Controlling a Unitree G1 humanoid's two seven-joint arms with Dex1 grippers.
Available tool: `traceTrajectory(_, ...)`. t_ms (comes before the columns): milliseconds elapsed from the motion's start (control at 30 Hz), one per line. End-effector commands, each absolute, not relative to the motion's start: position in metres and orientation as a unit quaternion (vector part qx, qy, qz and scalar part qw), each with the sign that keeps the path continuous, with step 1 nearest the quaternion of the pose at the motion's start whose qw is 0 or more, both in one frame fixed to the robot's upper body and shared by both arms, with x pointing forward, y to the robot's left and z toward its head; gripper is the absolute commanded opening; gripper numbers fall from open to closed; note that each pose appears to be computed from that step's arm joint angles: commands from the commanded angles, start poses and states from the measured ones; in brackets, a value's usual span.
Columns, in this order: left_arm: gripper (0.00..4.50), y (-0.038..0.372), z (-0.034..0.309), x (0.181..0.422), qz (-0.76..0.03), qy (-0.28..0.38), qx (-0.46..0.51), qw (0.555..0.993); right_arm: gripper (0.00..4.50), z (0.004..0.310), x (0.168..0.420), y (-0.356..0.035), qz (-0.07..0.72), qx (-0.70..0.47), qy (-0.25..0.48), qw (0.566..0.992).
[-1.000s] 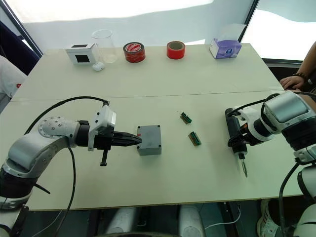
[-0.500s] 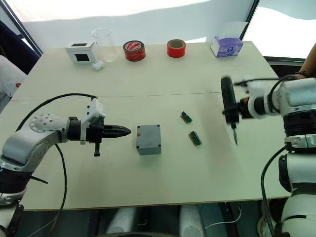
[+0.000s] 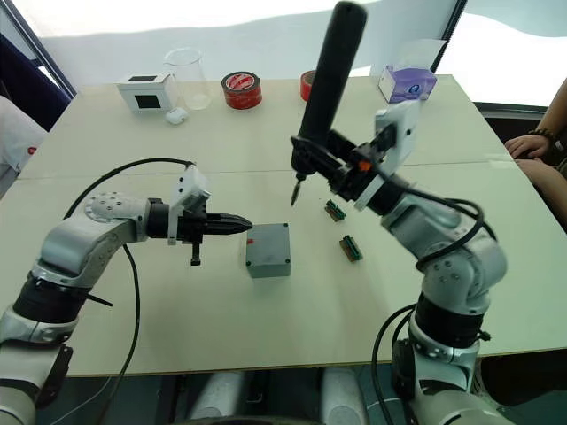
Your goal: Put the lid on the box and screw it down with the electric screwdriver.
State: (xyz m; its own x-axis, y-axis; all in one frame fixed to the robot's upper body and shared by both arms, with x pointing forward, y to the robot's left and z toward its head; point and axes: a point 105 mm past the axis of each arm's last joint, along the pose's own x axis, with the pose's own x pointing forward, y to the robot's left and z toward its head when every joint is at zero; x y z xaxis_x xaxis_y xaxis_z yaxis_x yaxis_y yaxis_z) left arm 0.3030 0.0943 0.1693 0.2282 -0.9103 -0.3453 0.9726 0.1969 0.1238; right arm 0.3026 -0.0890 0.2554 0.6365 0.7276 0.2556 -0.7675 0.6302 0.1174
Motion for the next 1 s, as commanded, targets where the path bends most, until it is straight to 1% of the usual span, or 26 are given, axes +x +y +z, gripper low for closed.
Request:
traceTrajectory(33, 0.00, 0.088, 0.168, 0.303, -0.620, 0.086, 0.185, 0.757, 1.83, 0.271, 0.290, -0.081, 0.417, 0.078, -0.159, 0.892)
traceTrajectory(133, 0.00, 0.085, 0.157, 0.302, -0.622, 0.097, 0.204, 0.749, 1.83, 0.259, 0.291, -0.076, 0.419, 0.057, -0.153, 0.893)
traceTrajectory(300, 0.00, 0.089, 0.138, 0.302, -0.620, 0.117, 0.235, 0.739, 1.83, 0.249, 0.296, -0.069, 0.416, 0.040, -0.152, 0.896)
traceTrajectory(767, 0.00, 0.092, 0.137, 0.308, -0.616, 0.111, 0.229, 0.746, 1.83, 0.220, 0.306, -0.069, 0.410, 0.005, -0.132, 0.903)
traceTrajectory(1000, 0.00, 0.091, 0.137, 0.308, -0.616, 0.110, 0.229, 0.746, 1.83, 0.216, 0.308, -0.073, 0.405, -0.005, -0.130, 0.905)
